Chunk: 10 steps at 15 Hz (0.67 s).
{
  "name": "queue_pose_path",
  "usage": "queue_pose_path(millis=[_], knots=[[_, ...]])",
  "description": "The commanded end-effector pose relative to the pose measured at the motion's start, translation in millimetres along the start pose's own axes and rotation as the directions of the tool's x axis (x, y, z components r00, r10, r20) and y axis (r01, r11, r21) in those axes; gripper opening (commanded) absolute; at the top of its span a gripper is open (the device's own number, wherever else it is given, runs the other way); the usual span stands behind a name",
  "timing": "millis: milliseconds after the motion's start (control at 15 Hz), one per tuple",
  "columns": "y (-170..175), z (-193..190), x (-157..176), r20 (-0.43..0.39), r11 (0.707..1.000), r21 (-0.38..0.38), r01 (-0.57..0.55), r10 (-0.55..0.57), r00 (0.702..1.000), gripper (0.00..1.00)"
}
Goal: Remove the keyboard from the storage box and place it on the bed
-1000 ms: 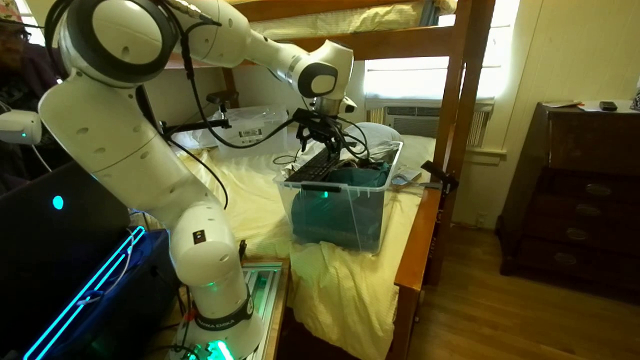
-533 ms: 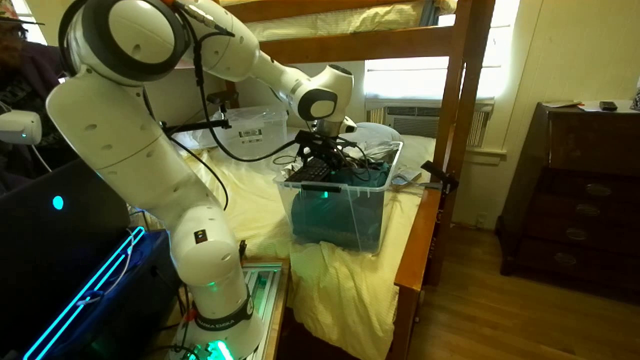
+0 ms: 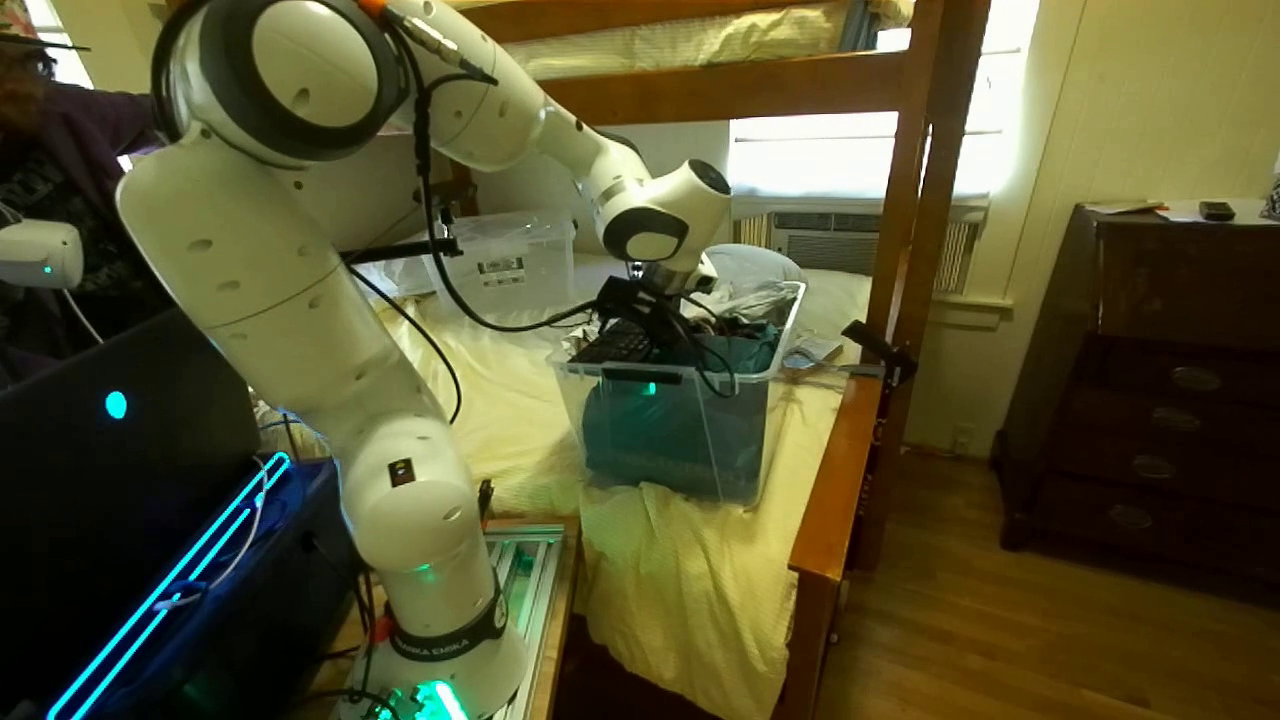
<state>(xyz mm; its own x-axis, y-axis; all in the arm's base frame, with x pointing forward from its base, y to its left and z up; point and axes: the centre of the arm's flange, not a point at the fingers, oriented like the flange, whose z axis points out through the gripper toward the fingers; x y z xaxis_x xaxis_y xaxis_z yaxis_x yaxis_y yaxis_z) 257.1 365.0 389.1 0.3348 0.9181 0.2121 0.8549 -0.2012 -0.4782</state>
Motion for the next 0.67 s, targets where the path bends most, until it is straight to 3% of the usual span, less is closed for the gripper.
queue_pose_path(millis=[0, 200, 333, 600], knots=[[2.8, 11.0, -11.8, -0.011, 0.999, 0.050, -0.004, 0.005, 1.000, 0.95], [4.6, 13.0, -19.6, 0.008, 0.998, 0.051, -0.031, 0.031, 0.999, 0.91], [6.7, 13.1, -24.6, 0.028, 0.998, 0.035, -0.058, 0.057, 0.998, 0.95], [7.4, 20.5, -28.2, 0.057, 0.995, 0.076, -0.071, 0.066, 0.996, 0.92]])
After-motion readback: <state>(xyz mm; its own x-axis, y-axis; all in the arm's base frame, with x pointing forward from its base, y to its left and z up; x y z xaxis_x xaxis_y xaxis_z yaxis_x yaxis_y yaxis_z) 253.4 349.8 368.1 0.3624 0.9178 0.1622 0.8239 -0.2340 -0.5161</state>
